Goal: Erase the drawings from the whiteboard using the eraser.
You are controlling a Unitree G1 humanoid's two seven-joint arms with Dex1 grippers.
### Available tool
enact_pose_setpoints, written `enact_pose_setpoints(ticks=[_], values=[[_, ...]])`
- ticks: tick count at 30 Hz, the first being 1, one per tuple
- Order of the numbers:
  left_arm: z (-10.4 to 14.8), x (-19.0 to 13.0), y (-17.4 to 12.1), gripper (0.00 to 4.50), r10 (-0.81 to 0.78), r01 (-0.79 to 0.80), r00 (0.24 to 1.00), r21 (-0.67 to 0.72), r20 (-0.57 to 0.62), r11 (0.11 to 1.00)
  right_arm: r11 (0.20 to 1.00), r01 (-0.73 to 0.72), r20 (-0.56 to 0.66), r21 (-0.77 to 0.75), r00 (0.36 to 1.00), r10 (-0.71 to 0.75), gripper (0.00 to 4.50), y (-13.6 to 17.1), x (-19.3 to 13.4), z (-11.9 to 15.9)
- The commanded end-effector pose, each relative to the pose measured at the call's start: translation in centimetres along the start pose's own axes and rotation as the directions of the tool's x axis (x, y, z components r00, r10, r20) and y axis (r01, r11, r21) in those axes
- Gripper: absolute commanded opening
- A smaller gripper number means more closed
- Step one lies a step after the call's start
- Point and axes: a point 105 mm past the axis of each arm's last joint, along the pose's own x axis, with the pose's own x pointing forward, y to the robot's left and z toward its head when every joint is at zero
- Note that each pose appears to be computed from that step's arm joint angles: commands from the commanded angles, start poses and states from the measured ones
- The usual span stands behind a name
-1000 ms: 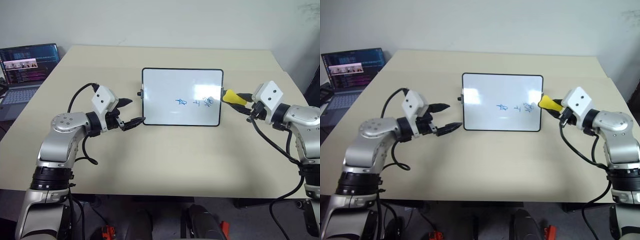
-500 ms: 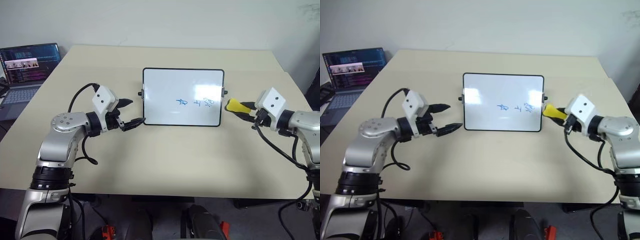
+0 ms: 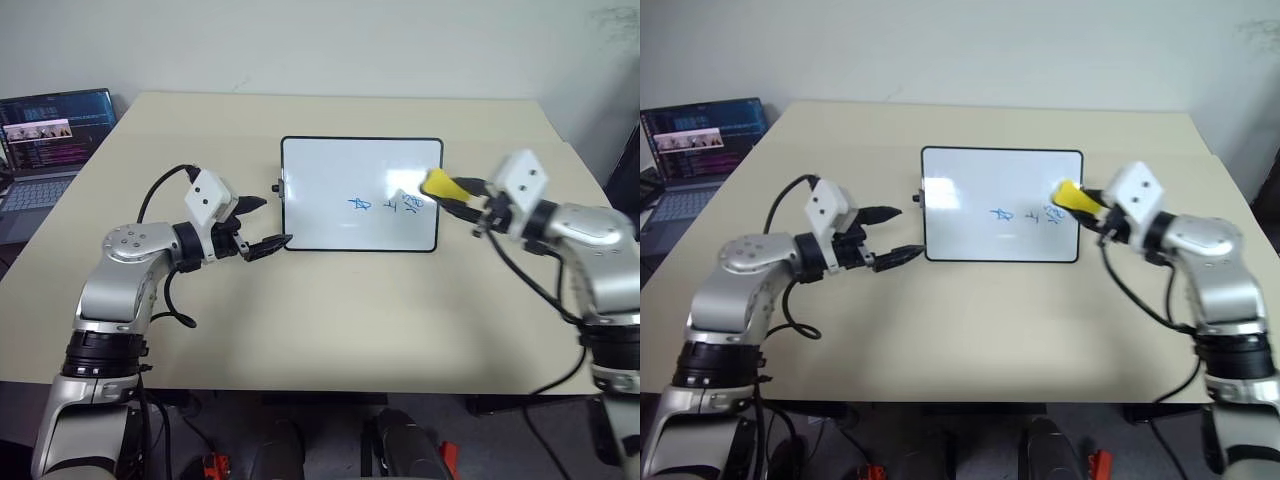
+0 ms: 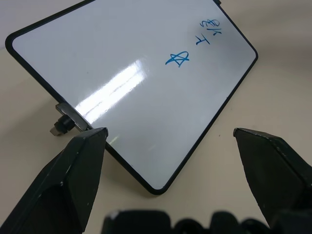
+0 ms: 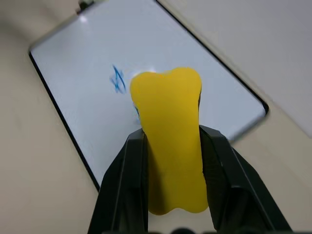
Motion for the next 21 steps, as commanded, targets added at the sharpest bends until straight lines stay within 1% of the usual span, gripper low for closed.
enact_pose_setpoints(ticks=[1, 2, 4, 7, 9, 16, 21], values=[[0.9, 0.3, -0.5, 4.5, -0.012, 0.01, 0.999, 0.038, 0.033, 0.999, 0.998, 0.05, 0.076, -0.04, 0.996, -0.047, 1.12, 0.9, 3.2, 2.7], [0.9, 0.5, -0.6, 4.5, -0.016, 0.014, 0.999, 0.037, 0.035, 0.999, 0.994, 0.072, 0.059, -0.079, 0.996, -0.068, 1.12, 1.3, 4.8, 2.4], [0.9, 0.7, -0.7, 4.5, -0.019, 0.018, 0.999, 0.036, 0.037, 0.999, 0.986, 0.103, 0.039, -0.135, 0.994, -0.099, 1.12, 1.7, 6.6, 2.0], [1.0, 0.8, -0.7, 4.5, -0.022, 0.02, 0.999, 0.038, 0.038, 0.999, 0.981, 0.145, 0.035, -0.13, 0.989, -0.141, 1.12, 1.2, 8.1, 1.6], [1.0, 0.8, -0.7, 4.5, -0.024, 0.023, 0.999, 0.038, 0.039, 0.999, 0.973, 0.158, 0.008, -0.171, 0.987, -0.158, 1.12, 1.0, 9.2, 1.1], [1.0, 0.9, -1.0, 4.5, -0.034, 0.032, 0.999, 0.036, 0.041, 0.999, 0.956, 0.145, -0.045, -0.253, 0.986, -0.161, 1.12, 0.9, 11.4, -0.3], [1.0, 0.7, -1.0, 4.5, -0.033, 0.031, 0.999, 0.034, 0.042, 0.999, 0.966, 0.079, -0.144, -0.248, 0.983, -0.118, 1.12, 1.8, 12.2, -2.7]])
